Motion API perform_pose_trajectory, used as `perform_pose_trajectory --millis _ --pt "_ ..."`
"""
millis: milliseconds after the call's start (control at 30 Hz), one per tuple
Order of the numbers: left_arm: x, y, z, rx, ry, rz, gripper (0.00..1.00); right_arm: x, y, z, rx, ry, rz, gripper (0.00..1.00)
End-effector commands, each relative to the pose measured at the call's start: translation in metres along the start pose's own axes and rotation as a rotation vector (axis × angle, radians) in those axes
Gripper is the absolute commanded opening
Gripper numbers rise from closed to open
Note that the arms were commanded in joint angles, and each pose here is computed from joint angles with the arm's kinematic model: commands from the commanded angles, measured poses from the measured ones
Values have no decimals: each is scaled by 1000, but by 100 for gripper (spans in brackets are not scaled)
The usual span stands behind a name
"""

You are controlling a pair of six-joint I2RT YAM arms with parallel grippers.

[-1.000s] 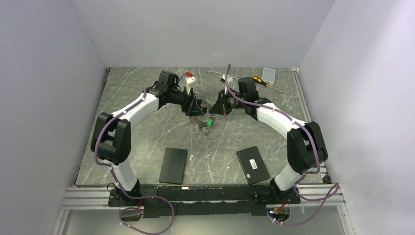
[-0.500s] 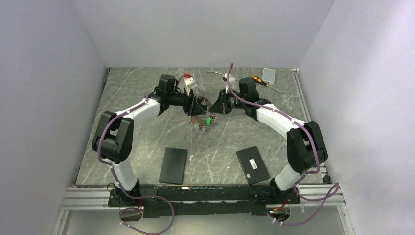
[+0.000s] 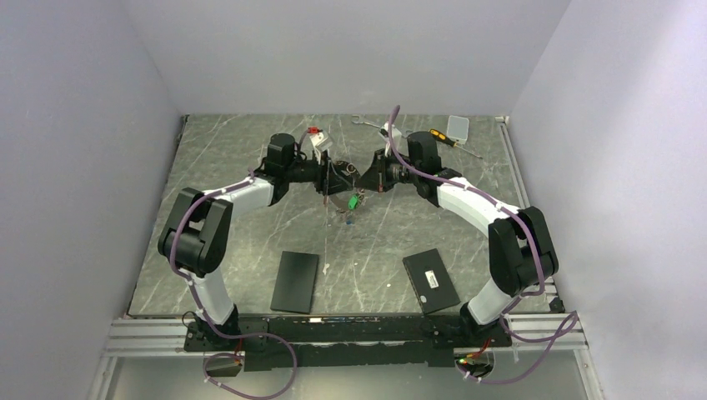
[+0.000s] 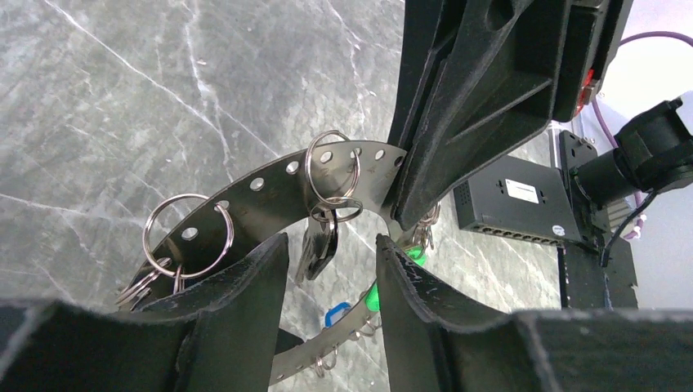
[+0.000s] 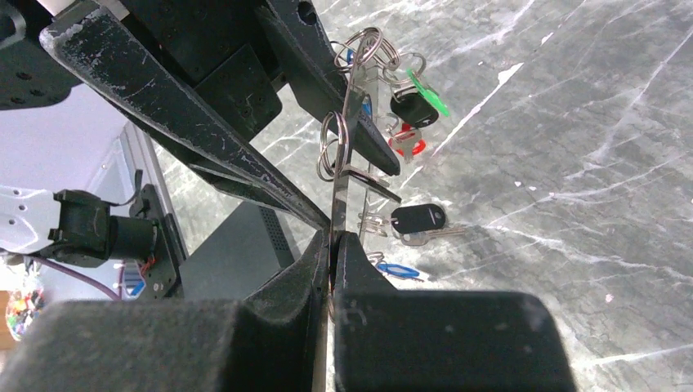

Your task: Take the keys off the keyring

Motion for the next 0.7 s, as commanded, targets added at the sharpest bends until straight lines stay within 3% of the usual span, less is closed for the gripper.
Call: perform_pose_trajectory --millis 0,267,400,533,667 --pt "8 20 6 -103 42 48 49 41 17 0 -50 158 -50 0" --pt "15 21 10 -125 87 57 49 42 16 2 -53 159 -30 0" --pt "15 21 12 -123 85 70 42 43 15 3 -50 162 -28 0" --pt "13 20 10 -113 86 81 28 41 16 2 -50 149 -34 0" --pt "7 23 3 -95 69 62 5 37 17 1 -49 127 -37 0"
Point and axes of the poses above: each gripper's point midway between its finger pads, its own z axis out along the fingers, its own x axis along the line the jaws close on, y = z × x, the point moved 1 cm from there along -z, back along the fingers, and after that the axes turned 9 degrees about -z, right-handed, at the moved point
